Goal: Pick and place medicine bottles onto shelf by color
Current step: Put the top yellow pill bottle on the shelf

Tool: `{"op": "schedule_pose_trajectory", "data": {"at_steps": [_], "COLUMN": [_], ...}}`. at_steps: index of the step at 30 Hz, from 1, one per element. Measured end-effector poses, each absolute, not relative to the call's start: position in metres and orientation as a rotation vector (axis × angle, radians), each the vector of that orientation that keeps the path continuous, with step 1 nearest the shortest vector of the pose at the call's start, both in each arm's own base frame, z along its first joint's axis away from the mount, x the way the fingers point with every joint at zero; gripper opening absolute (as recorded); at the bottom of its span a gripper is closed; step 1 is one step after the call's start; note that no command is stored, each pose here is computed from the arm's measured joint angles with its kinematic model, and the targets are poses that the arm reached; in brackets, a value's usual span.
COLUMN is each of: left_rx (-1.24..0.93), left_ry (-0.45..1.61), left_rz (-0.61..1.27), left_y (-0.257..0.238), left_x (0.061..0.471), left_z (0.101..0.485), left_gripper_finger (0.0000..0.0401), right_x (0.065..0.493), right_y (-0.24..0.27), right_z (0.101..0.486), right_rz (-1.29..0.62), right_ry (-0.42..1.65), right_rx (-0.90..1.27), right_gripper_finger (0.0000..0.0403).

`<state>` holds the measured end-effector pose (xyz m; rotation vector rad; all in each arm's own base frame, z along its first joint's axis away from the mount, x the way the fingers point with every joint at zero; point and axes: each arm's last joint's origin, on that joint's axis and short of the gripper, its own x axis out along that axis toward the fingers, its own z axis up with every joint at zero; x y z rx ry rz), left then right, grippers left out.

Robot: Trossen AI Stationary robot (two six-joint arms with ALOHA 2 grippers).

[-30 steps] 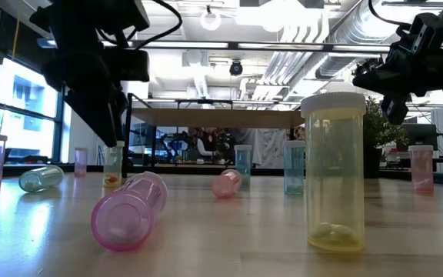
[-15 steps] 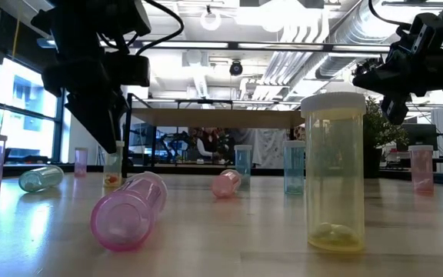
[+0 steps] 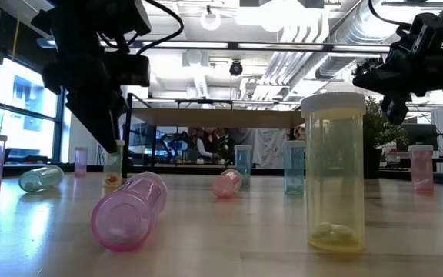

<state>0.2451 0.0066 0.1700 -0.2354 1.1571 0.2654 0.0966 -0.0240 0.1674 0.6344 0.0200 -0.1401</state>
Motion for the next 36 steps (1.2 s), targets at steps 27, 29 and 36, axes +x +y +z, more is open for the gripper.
{"op": "schedule_pose_trajectory", "data": {"at_steps": [27, 29, 36], "left_rx": [-0.085, -0.057, 0.008], "left_ry": [0.911, 0.893, 0.867], "left_rz": [0.541, 0.590, 0.715], "left_y": [0.123, 0.136, 0.180], "left_x": [0.248, 0.242, 0.220], "left_z": [0.368, 0.374, 0.380], "left_gripper_finger": [0.0119, 0.0119, 0.0119], "right_x": [0.097, 0.097, 0.097], "right_y": [-0.024, -0.024, -0.024], "right_z": [0.167, 0.167, 0.167], "right_rz": [-0.141, -0.141, -0.141], "right_ry": [0.016, 0.016, 0.016], "right_rx": [0.695, 0.695, 0.694], "right_gripper_finger": [0.0000, 0.0000, 0.0000]}}
